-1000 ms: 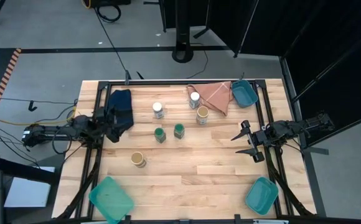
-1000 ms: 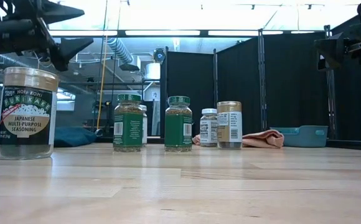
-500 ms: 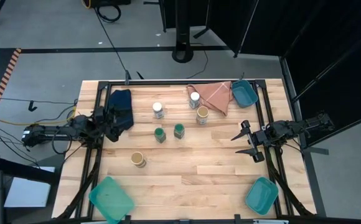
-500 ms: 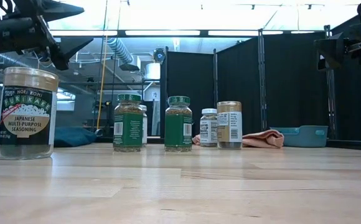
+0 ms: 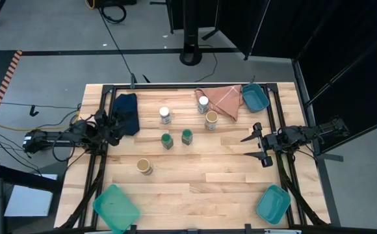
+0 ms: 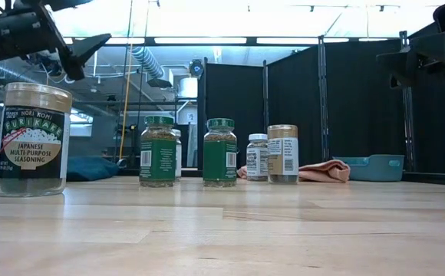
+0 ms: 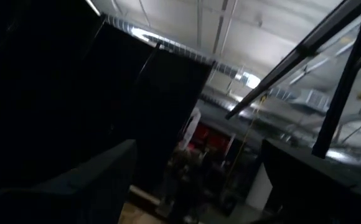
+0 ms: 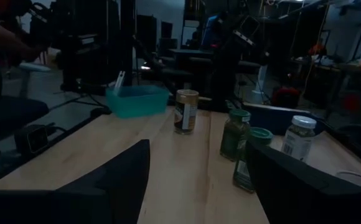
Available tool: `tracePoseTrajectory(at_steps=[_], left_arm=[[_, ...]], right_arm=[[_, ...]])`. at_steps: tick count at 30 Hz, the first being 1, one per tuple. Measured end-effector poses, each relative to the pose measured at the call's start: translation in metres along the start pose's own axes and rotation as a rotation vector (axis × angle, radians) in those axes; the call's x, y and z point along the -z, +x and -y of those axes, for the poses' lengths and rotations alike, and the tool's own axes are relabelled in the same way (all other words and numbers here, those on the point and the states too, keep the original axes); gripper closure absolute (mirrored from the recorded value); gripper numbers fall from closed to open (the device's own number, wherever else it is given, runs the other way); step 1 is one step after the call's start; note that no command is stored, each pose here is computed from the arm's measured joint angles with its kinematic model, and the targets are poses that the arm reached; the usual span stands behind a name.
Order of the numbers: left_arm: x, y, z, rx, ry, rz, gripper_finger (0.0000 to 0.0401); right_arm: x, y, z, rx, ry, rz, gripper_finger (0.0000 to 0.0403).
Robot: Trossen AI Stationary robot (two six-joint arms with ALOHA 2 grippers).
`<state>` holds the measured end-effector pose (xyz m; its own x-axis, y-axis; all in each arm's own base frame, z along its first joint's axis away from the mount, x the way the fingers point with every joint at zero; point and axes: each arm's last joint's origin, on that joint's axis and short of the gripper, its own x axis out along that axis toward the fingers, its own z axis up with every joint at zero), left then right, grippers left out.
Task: Sort spices by type
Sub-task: Put the bottom brown seasoning bottle into the green transparent bin
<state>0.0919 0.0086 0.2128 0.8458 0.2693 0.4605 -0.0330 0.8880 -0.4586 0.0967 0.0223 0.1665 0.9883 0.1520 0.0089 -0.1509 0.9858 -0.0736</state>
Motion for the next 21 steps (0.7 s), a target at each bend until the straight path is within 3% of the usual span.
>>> tracePoseTrajectory(at_steps=[12, 21], left_arm=[[-0.0034, -0.0001, 0.0014, 0.015, -0.034, 0.034, 0.005], [-0.0034, -0.0001, 0.0015, 0.016, -0.059, 0.034, 0.005]], right_arm=[[0.0001, 0.0, 0.0001, 0.004, -0.007, -0.001, 0.0131], [-0.0012, 0.0, 0.0028, 0.071, -0.005, 0.01, 0.0134]])
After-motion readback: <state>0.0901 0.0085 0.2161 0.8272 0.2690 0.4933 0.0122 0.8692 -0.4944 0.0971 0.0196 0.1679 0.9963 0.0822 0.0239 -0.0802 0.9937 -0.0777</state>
